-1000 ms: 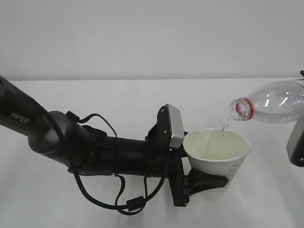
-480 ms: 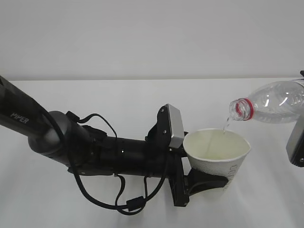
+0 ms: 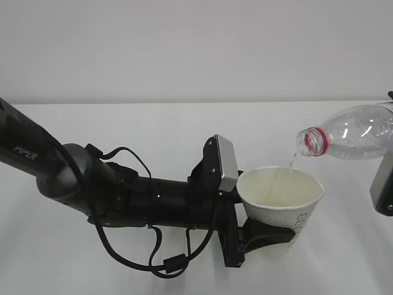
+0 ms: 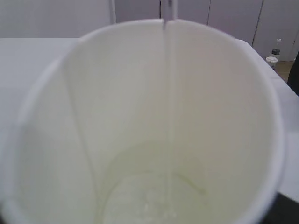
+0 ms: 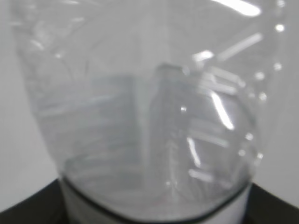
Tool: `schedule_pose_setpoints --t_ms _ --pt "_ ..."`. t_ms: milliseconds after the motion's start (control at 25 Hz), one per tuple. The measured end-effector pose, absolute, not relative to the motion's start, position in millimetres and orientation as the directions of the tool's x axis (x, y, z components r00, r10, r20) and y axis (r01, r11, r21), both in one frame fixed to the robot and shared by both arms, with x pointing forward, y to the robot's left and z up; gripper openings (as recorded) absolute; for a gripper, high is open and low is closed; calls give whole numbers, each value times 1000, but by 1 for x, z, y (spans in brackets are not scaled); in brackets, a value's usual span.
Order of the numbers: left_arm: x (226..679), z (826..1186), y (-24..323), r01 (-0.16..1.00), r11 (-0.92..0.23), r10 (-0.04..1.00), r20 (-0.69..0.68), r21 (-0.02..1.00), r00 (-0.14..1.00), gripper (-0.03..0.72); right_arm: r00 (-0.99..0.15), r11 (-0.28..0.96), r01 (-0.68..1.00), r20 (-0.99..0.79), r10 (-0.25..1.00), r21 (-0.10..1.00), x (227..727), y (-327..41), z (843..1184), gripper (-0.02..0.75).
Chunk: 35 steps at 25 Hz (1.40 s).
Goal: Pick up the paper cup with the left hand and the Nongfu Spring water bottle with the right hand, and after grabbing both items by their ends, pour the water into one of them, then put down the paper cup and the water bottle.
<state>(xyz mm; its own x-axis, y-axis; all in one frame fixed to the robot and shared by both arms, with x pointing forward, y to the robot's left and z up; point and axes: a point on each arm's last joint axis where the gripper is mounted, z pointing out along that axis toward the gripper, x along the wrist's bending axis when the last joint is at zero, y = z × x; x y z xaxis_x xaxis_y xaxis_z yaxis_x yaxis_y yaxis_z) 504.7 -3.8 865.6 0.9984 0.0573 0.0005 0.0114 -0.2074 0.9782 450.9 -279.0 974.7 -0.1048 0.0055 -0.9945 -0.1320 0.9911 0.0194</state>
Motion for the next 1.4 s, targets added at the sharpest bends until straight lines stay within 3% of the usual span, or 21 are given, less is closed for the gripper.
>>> schedule_pose_setpoints --t_ms 1400 --pt "505 865 -4 12 -209 58 1 978 998 498 -102 991 -134 -995 -12 2 451 -279 975 440"
